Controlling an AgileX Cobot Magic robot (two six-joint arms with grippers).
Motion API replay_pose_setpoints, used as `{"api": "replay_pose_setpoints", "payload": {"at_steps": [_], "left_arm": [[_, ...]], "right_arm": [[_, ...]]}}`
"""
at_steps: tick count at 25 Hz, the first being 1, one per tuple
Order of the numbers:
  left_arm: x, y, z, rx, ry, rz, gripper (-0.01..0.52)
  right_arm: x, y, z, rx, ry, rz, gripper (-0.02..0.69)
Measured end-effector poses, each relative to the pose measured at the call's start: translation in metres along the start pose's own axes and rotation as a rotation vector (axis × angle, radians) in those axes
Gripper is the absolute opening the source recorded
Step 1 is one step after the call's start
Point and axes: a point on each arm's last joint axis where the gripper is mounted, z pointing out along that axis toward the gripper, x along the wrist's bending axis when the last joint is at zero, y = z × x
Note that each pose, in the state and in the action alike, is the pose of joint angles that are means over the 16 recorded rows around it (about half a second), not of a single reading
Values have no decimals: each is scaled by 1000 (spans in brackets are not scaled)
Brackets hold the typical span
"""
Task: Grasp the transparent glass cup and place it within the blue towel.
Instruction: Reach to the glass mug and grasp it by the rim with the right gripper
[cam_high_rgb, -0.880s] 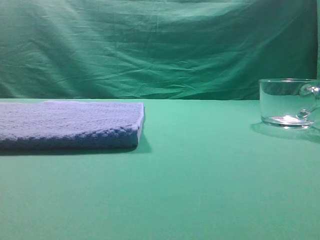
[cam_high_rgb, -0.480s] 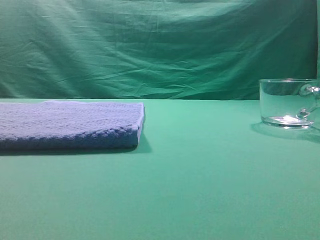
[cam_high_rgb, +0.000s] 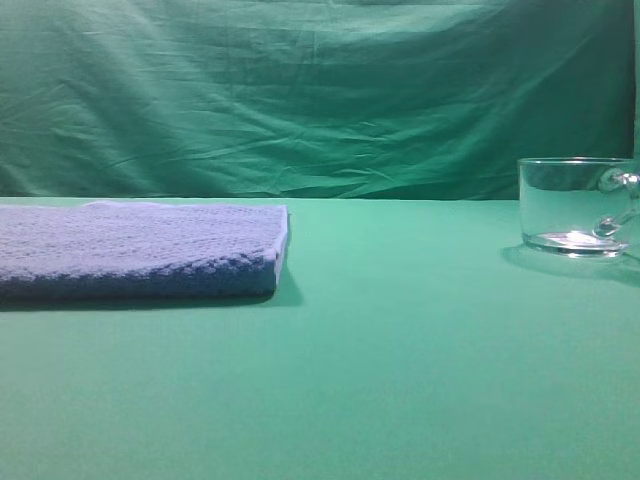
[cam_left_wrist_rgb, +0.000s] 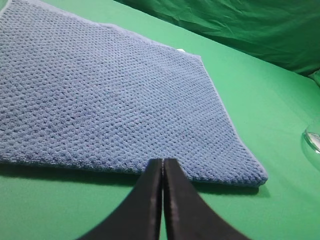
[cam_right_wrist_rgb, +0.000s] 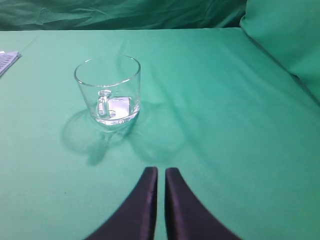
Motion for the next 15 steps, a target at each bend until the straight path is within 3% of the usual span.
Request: {"api": "replay_pose_setpoints", "payload": {"at_steps": [15], "left_arm": [[0, 0, 0, 0, 0, 0, 0]], "right_arm": [[2, 22, -4, -180, 34, 80, 49]]}}
